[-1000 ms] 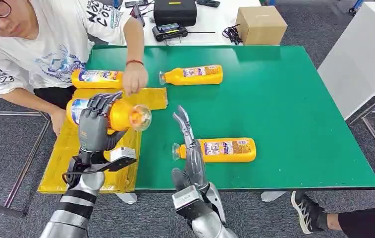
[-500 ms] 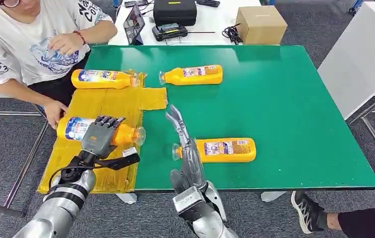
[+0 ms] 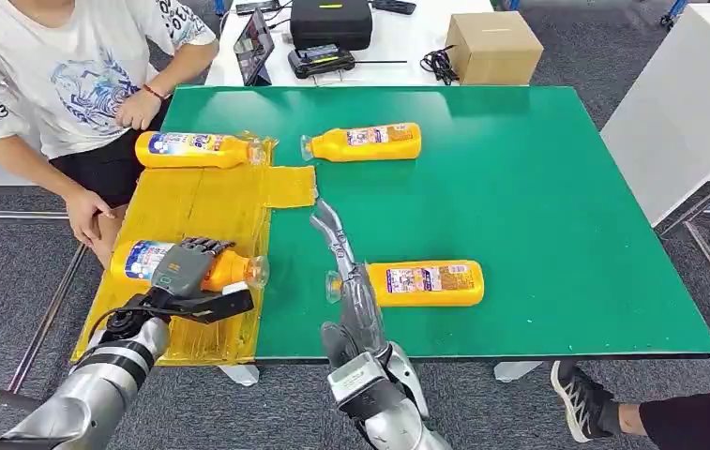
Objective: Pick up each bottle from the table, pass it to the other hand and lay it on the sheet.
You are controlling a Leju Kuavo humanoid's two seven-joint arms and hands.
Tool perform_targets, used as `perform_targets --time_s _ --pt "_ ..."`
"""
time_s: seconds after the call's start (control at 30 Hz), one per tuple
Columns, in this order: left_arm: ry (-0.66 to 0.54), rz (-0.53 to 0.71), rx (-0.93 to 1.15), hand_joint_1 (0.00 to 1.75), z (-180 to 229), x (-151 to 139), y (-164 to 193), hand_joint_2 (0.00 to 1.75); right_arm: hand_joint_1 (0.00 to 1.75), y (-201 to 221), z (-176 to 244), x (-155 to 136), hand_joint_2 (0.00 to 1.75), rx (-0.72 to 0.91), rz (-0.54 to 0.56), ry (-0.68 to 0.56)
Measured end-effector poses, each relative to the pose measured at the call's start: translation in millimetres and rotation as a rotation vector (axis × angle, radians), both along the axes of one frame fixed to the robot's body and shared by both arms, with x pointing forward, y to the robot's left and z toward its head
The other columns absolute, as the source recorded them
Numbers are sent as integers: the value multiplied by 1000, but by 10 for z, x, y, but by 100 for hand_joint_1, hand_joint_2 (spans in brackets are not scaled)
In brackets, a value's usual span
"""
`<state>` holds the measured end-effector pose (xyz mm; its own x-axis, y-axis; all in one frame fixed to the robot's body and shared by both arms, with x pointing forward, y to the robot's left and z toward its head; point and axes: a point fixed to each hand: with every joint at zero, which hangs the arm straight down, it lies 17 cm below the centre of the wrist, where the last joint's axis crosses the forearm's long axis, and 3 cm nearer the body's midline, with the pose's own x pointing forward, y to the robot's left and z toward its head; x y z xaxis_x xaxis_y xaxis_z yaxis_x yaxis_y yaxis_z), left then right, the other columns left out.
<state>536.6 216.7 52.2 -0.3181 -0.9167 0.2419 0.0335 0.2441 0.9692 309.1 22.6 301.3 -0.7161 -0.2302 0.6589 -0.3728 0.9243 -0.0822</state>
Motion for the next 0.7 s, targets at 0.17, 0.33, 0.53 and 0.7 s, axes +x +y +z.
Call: perform_targets --time_s 0.17,0.33,0.53,0.7 --pt "34 -6 -18 12 -43 -2 -4 175 0 9 -3 -5 0 0 9 2" --pt "144 -39 -91 0 -146 -18 -60 0 0 55 -28 -17 0 -13 36 12" --pt "209 -53 -121 0 -231 -50 -37 0 0 90 -78 -12 0 -25 60 30" --pt "223 -54 -129 0 -284 -87 -30 0 0 88 -101 3 0 -25 59 38"
